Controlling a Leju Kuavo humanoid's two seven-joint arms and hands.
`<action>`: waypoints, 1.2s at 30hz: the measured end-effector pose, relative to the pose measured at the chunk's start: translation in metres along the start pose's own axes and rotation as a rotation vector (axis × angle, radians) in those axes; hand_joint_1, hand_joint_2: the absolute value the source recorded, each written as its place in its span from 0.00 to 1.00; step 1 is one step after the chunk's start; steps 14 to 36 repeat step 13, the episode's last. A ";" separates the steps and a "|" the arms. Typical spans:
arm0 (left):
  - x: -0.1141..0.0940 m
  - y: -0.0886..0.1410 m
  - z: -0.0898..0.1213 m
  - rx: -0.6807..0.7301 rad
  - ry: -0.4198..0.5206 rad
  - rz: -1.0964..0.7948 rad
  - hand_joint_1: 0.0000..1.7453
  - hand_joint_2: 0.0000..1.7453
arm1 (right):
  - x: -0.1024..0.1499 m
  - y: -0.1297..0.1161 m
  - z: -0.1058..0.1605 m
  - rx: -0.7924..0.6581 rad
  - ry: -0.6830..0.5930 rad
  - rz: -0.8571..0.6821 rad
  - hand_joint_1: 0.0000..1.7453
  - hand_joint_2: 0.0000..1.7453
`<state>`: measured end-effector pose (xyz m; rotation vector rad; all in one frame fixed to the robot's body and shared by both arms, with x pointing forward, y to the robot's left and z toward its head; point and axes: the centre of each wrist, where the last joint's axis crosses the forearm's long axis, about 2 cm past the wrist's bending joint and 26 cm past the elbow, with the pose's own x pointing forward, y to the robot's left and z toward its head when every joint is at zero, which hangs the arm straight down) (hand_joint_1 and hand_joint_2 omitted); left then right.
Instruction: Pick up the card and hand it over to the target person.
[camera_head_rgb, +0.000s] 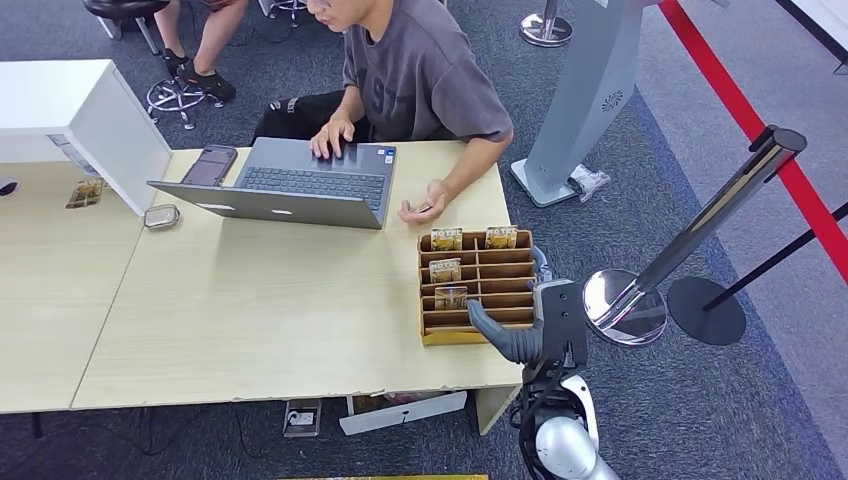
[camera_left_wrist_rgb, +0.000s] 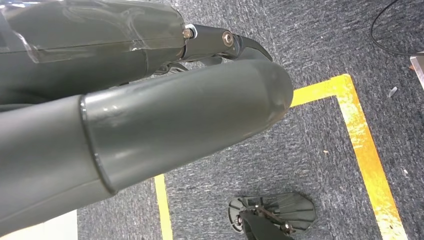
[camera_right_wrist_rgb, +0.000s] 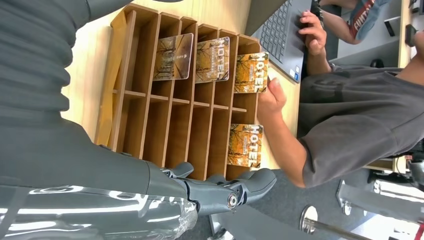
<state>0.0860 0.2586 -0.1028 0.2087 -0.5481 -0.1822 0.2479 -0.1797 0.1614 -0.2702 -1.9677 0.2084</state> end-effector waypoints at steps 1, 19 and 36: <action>0.000 0.000 0.000 0.000 -0.001 0.000 0.00 0.00 | 0.001 0.000 0.000 0.001 -0.003 -0.001 0.00 1.00; 0.000 0.001 0.000 0.003 -0.005 -0.001 0.00 0.00 | 0.002 0.003 0.002 -0.016 0.007 -0.008 0.00 1.00; 0.000 0.001 0.000 0.003 -0.005 -0.001 0.00 0.00 | 0.002 0.003 0.002 -0.016 0.007 -0.008 0.00 1.00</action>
